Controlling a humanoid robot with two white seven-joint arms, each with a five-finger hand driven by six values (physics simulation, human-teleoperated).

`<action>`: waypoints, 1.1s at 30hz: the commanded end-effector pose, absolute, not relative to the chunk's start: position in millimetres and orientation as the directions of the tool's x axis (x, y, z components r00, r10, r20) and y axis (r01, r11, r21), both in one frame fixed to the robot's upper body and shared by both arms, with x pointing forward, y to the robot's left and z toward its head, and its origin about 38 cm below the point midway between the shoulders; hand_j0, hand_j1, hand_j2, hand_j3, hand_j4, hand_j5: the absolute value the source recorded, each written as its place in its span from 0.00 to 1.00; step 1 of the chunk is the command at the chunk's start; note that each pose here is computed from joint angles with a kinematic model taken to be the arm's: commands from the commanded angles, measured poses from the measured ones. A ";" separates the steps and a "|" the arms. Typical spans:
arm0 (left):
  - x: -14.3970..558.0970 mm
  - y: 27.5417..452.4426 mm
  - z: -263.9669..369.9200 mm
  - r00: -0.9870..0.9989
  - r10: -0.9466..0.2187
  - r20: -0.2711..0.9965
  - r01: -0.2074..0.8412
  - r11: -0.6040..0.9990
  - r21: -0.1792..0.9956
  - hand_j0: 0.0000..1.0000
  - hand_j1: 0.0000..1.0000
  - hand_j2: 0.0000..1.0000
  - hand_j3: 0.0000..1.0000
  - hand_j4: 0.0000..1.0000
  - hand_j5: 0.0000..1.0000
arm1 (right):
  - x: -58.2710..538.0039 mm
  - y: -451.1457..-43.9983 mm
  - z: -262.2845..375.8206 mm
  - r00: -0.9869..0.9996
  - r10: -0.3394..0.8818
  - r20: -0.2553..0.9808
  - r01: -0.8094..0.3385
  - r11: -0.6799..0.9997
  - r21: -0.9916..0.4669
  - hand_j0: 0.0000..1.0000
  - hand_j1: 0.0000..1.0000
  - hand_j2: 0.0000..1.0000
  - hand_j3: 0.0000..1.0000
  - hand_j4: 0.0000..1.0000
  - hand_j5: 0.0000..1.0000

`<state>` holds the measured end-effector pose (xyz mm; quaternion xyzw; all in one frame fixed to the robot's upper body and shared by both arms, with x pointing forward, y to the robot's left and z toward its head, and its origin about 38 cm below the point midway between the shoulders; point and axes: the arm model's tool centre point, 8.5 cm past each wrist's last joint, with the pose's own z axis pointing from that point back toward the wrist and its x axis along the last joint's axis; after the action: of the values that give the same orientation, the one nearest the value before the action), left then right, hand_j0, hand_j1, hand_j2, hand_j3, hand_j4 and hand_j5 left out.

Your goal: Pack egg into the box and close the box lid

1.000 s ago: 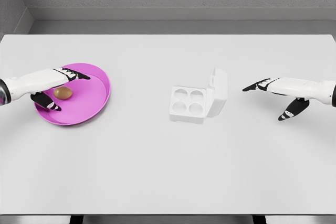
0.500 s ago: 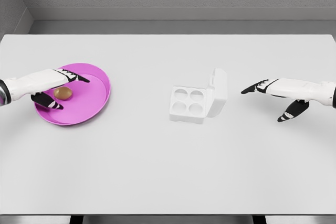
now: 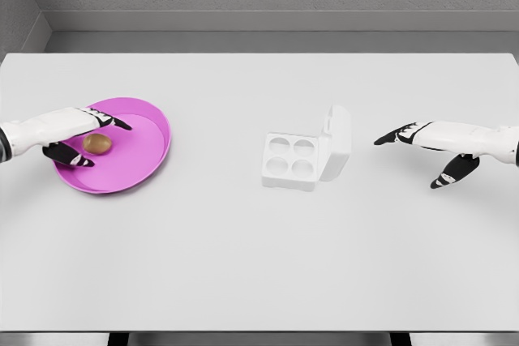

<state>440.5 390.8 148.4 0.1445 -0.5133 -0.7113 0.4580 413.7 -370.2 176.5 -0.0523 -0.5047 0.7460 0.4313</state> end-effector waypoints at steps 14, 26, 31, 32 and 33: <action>440.0 398.9 145.9 -0.507 -0.805 0.309 0.519 0.001 0.855 0.62 0.62 0.62 0.62 0.62 0.62 | 413.4 -372.4 178.0 -0.619 0.699 0.359 -0.591 -0.114 -0.798 1.00 1.00 1.00 1.00 1.00 1.00; 440.7 392.9 147.5 -0.518 -0.794 0.316 0.514 0.006 0.858 0.35 0.35 0.35 0.35 0.35 0.35 | 413.4 -372.4 178.0 -0.619 0.699 0.359 -0.591 -0.114 -0.798 1.00 1.00 1.00 1.00 1.00 1.00; 440.2 392.7 146.5 -0.518 -0.794 0.318 0.516 0.007 0.857 0.30 0.30 0.30 0.30 0.30 0.30 | 413.2 -372.2 177.5 -0.619 0.699 0.359 -0.592 -0.115 -0.797 1.00 1.00 1.00 1.00 1.00 1.00; 439.9 392.3 146.3 -0.519 -0.793 0.320 0.516 0.008 0.856 0.27 0.27 0.27 0.27 0.27 0.27 | 412.9 -373.0 177.6 -0.618 0.700 0.359 -0.593 -0.115 -0.797 1.00 1.00 1.00 1.00 1.00 1.00; 440.1 391.1 146.5 -0.520 -0.790 0.324 0.516 0.012 0.857 0.26 0.26 0.26 0.26 0.26 0.26 | 413.3 -373.0 178.2 -0.618 0.700 0.358 -0.591 -0.115 -0.798 1.00 1.00 1.00 1.00 1.00 1.00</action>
<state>439.7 391.5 145.2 0.1299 -0.5277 -0.6945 0.4715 413.1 -372.2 177.2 -0.0537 -0.5030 0.7468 0.4316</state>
